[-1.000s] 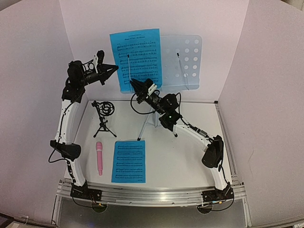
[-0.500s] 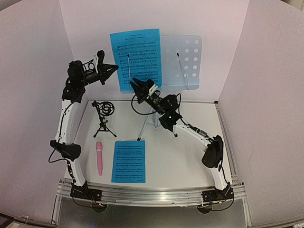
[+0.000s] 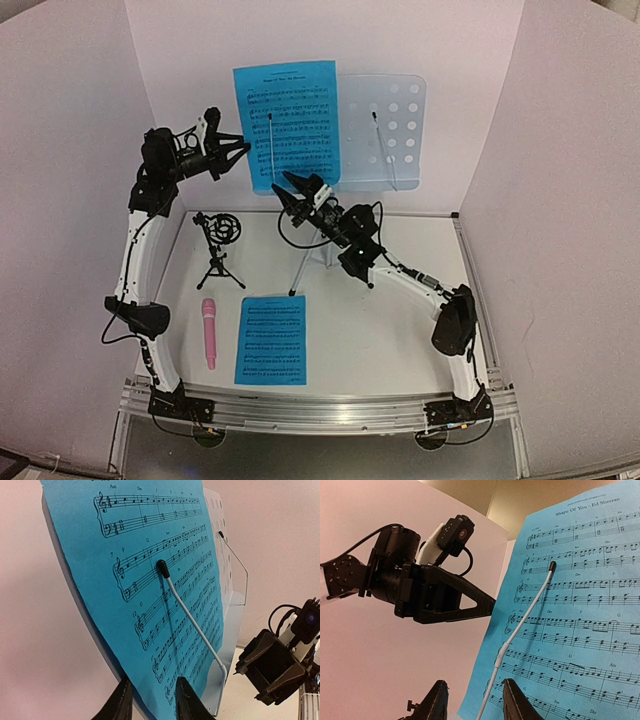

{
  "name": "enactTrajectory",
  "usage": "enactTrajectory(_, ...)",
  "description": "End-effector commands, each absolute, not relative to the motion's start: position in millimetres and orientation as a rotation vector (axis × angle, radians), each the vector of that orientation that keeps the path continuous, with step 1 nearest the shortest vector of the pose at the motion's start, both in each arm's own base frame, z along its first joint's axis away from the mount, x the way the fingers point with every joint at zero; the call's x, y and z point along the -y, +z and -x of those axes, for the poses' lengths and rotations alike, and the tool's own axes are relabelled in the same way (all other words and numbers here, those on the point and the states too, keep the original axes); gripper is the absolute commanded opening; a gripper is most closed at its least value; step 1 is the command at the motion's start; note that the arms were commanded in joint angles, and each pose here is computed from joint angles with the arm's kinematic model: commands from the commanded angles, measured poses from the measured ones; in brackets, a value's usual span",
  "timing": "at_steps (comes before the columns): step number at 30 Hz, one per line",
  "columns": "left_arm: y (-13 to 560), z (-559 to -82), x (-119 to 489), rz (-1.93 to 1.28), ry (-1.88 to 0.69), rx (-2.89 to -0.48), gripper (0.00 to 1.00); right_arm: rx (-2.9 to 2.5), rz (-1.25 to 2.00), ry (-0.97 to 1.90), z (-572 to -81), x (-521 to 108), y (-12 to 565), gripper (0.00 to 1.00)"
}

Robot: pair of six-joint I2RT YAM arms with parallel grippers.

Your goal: Set up the instrument practice props

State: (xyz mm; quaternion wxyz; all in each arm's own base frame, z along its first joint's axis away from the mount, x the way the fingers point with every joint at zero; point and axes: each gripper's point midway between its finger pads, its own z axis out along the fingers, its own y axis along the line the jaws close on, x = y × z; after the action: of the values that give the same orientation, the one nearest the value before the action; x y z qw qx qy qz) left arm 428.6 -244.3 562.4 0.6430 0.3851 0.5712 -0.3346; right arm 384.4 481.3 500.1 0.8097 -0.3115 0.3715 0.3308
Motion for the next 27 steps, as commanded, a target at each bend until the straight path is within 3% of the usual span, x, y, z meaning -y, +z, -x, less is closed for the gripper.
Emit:
enactTrajectory(1,596,-389,231,-0.896,-0.685,-1.234,0.36,-0.673,0.616,0.729,-346,-446,561,0.40)
enactTrajectory(9,593,-359,216,-0.906,-0.616,-1.295,0.50,-0.705,0.625,0.805,-326,-433,566,0.50)
enactTrajectory(13,575,-334,208,-0.956,-0.580,-1.368,0.55,-0.821,0.673,0.864,-312,-440,546,0.70)
enactTrajectory(15,555,-313,203,-1.018,-0.566,-1.420,0.59,-0.940,0.707,0.934,-303,-444,526,0.73)
enactTrajectory(17,526,-293,197,-1.078,-0.557,-1.498,0.61,-1.092,0.719,1.015,-296,-445,498,0.80)
enactTrajectory(22,427,-231,181,-1.286,-0.598,-1.725,0.69,-1.500,0.704,1.132,-273,-448,406,0.81)
enactTrajectory(27,311,-191,154,-1.397,-0.591,-2.028,0.70,-1.863,0.646,1.155,-257,-450,313,0.81)
